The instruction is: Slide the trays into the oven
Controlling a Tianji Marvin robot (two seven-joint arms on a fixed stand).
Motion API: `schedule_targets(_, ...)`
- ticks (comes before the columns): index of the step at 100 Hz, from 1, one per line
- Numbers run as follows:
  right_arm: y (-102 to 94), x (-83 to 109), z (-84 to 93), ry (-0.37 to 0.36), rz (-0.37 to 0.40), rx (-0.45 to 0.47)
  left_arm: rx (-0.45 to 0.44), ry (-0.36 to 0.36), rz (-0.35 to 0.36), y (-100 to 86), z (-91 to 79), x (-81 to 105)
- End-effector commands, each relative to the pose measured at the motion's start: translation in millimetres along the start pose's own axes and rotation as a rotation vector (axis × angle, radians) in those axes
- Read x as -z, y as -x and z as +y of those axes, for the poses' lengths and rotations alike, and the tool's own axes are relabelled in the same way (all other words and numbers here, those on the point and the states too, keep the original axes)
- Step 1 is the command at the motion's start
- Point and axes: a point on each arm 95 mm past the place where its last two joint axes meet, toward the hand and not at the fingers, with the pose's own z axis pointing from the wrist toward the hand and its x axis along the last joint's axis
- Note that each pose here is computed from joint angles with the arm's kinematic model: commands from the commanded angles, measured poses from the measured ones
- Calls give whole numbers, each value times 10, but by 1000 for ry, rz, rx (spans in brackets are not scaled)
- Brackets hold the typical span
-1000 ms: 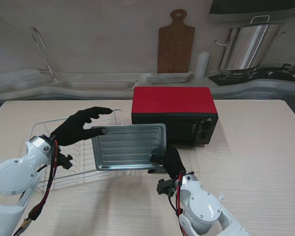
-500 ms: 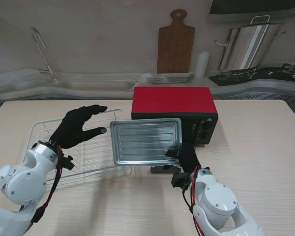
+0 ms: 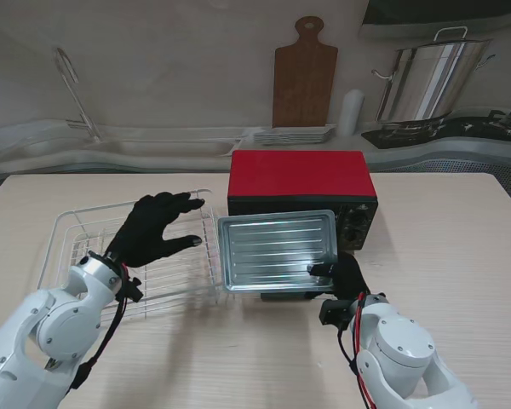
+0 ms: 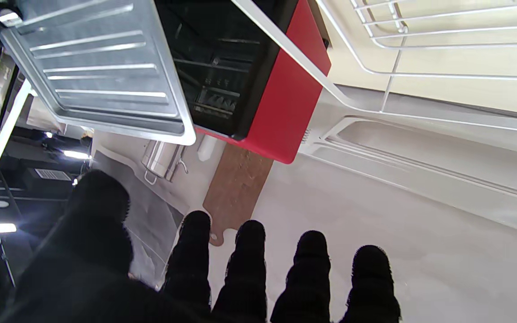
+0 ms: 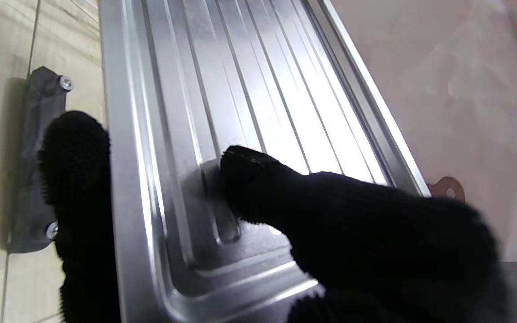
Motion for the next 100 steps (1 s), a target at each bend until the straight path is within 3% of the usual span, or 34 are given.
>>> schedule_targets(1, 66, 22, 26, -3, -21, -5, -6, 39, 7, -31, 87, 0)
schedule_targets(37, 129, 67, 222, 10, -135, -105, -101, 115, 37, -134, 286, -61)
schedule_targets(63, 158, -20, 269, 18, -247, -185, -130, 92, 56, -161, 304, -101)
schedule_targets(100, 141, -221, 295, 39, -350, -255, -165, 58, 74, -132, 271, -168)
